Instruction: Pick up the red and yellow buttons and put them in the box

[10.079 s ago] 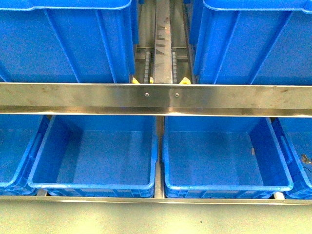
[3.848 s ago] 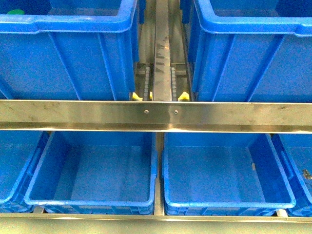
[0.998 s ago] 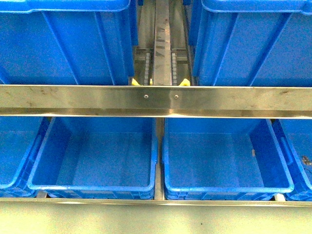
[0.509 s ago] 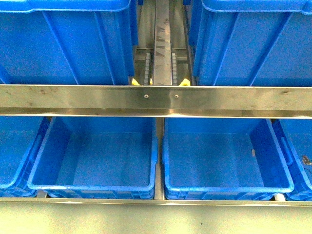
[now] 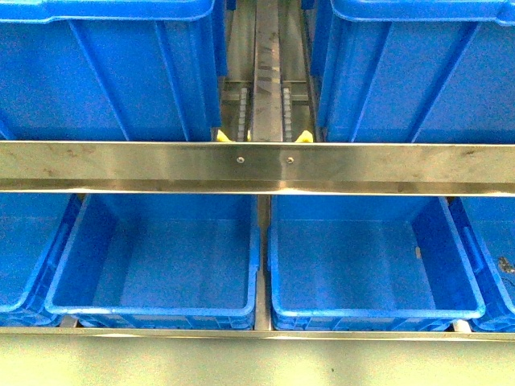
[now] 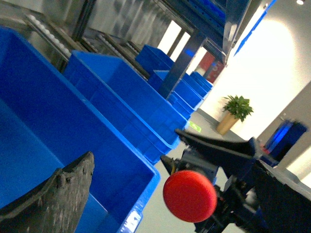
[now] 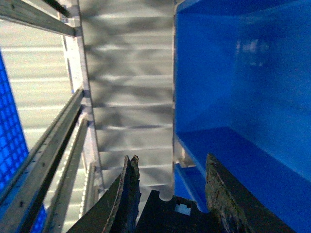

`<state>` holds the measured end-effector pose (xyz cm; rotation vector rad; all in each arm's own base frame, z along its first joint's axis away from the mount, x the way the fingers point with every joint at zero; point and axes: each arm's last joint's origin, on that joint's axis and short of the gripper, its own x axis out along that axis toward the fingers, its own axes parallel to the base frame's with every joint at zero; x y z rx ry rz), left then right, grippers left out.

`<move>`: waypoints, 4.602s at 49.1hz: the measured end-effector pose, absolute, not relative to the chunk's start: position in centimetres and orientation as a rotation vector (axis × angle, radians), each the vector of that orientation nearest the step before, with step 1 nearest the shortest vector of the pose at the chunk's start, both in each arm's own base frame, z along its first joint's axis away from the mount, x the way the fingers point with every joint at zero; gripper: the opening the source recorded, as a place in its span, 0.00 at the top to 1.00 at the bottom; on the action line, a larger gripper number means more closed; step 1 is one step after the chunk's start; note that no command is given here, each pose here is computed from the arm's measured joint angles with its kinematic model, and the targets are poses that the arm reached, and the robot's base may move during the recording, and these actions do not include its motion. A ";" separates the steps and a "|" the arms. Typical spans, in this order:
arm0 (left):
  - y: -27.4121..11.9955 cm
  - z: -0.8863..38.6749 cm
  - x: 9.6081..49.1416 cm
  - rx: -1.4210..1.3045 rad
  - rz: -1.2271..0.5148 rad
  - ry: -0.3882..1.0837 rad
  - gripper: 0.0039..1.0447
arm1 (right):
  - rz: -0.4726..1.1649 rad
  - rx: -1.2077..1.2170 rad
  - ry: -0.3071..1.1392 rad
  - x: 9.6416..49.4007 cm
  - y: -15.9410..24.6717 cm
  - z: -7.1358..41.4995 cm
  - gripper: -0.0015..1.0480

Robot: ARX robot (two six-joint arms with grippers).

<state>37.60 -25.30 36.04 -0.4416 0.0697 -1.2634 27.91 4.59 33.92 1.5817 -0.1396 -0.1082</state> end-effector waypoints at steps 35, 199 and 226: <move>-2.4 36.9 17.1 -0.222 -0.338 -0.100 0.14 | 0.072 0.932 -0.129 28.1 6.9 33.6 0.70; 0.0 17.0 9.7 -0.008 -0.001 -0.007 0.07 | -0.139 -0.242 0.558 54.1 -0.5 26.5 0.71; 0.0 17.0 9.7 -0.007 -0.001 -0.007 0.07 | -0.137 -0.129 0.415 50.8 -1.3 29.6 0.02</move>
